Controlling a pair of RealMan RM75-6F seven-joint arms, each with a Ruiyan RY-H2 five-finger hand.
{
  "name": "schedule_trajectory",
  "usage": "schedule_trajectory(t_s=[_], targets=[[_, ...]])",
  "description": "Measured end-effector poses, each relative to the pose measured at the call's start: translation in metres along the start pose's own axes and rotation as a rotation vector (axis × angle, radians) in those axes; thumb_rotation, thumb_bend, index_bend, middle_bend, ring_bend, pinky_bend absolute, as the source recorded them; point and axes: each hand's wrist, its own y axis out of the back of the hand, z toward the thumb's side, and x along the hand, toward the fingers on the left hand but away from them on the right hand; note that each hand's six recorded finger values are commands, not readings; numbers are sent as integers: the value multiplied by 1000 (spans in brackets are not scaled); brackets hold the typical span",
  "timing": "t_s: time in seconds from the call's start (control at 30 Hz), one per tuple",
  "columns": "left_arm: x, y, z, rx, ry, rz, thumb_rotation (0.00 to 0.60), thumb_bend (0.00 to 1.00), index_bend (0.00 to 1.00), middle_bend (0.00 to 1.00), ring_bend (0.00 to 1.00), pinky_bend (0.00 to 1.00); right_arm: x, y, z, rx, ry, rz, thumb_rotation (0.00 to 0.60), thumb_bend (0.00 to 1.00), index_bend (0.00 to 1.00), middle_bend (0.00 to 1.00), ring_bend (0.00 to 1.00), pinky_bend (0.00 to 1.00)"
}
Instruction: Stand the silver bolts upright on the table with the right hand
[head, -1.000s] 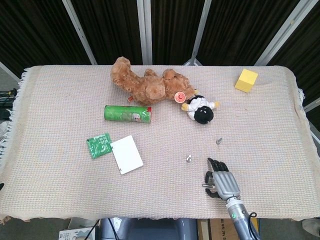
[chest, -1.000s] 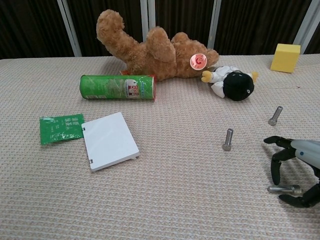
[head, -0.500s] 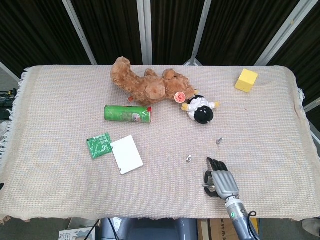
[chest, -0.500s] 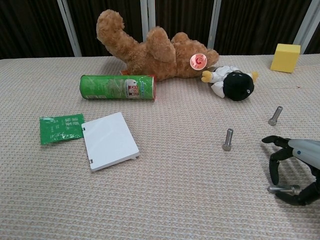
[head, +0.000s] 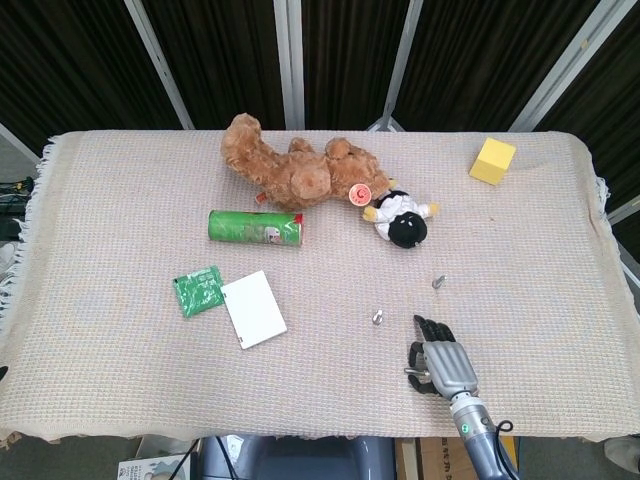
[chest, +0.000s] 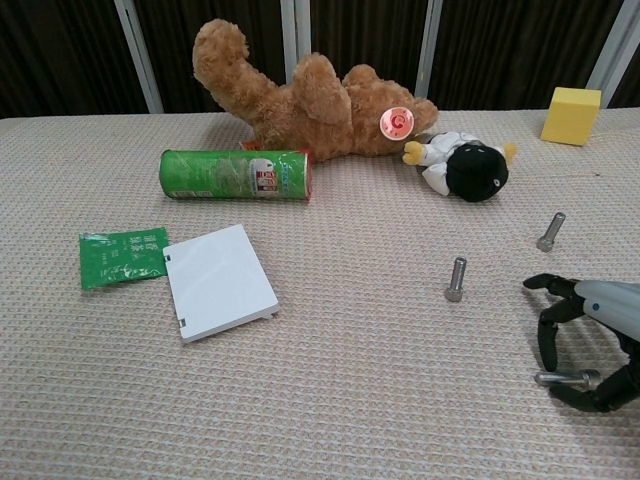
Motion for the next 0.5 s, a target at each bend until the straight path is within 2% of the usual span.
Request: schedule_trajectory(t_s=[0.5], targets=[[0,0,1,1,-2,2,600,117,98,72,47,184,-1,-2,-4,4,-11,17,600,372,596,4,0,64]])
